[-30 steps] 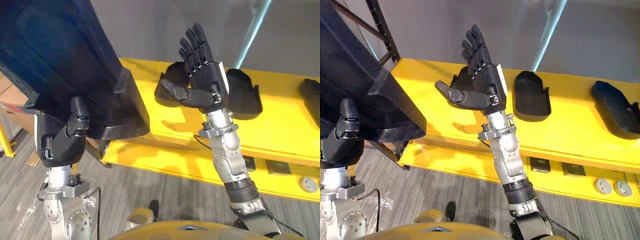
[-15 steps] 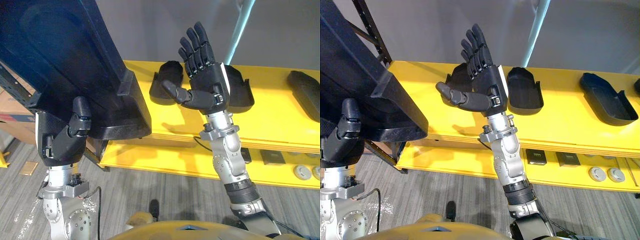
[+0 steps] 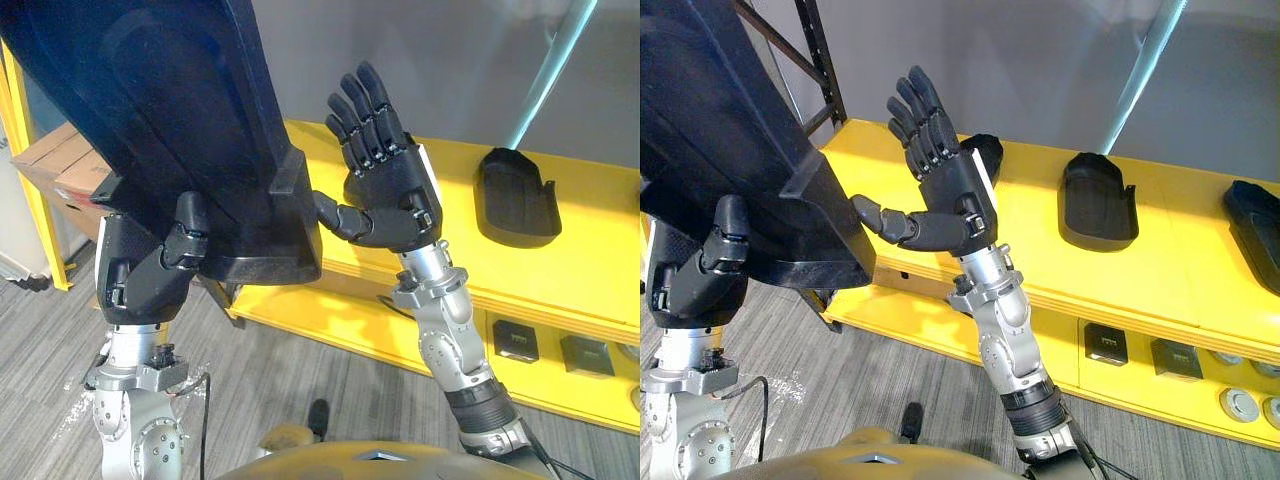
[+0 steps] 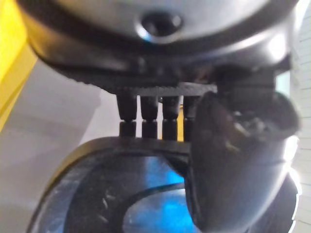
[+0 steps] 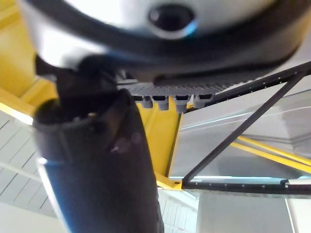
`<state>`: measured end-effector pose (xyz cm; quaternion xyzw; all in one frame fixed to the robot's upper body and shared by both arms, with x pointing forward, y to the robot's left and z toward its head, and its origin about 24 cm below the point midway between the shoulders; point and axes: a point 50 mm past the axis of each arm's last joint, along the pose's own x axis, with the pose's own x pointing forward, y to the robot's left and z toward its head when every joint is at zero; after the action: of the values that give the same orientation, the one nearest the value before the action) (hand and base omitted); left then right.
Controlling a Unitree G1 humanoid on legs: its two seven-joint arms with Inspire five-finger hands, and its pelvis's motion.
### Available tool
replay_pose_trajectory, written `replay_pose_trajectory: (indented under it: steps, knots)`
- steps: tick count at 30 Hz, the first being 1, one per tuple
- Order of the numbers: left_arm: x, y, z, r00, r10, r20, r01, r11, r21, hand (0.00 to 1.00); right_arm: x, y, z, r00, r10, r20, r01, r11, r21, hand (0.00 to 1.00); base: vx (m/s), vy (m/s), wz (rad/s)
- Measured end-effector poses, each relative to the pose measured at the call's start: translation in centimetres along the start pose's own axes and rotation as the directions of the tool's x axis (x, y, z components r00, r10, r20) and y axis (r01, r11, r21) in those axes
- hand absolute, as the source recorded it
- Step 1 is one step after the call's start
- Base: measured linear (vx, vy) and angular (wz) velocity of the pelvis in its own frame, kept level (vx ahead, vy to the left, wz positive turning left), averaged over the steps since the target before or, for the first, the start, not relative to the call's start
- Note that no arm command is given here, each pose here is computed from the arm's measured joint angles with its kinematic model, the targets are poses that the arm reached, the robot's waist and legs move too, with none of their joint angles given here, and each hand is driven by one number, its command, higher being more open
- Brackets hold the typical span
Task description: Walk over and take three plastic housings, then place them on the shelf
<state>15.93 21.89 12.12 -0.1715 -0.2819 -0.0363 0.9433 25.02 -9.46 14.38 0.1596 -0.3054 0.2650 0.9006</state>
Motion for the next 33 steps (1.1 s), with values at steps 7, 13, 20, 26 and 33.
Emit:
replay_pose_trajectory:
  steps: [7,13,20,26,33]
  knots:
    - [-0.8,1.6,-1.2,0.956,0.282,-0.075,-0.269,0.951,0.154,0.0,-3.6,-4.5,-2.3,0.902,-0.368,-0.225,0.303,0.912,-0.276,1.0,-0.03,0.015,-0.22]
    - [-1.9,2.7,-2.7,0.896,0.427,-0.12,-0.4,0.896,0.194,0.0,-5.6,-7.8,-2.3,0.751,-0.627,-0.205,0.462,0.722,-0.515,1.0,0.04,0.038,-0.05]
    - [-1.8,2.6,-2.6,0.909,0.397,-0.125,-0.371,0.909,0.188,0.0,-6.0,-8.7,-1.5,0.699,-0.704,-0.128,0.524,0.625,-0.578,1.0,0.07,0.035,-0.04]
    - [-1.6,2.4,-2.5,0.947,0.289,-0.142,-0.262,0.948,0.183,0.0,-6.6,-9.4,-1.0,0.702,-0.698,-0.137,0.518,0.634,-0.574,1.0,0.07,0.013,-0.03]
    - [-1.0,1.9,-2.1,0.98,0.109,-0.165,-0.079,0.98,0.181,0.0,-7.3,-8.8,-0.7,0.737,-0.655,-0.169,0.487,0.687,-0.539,1.0,0.08,-0.01,-0.01]
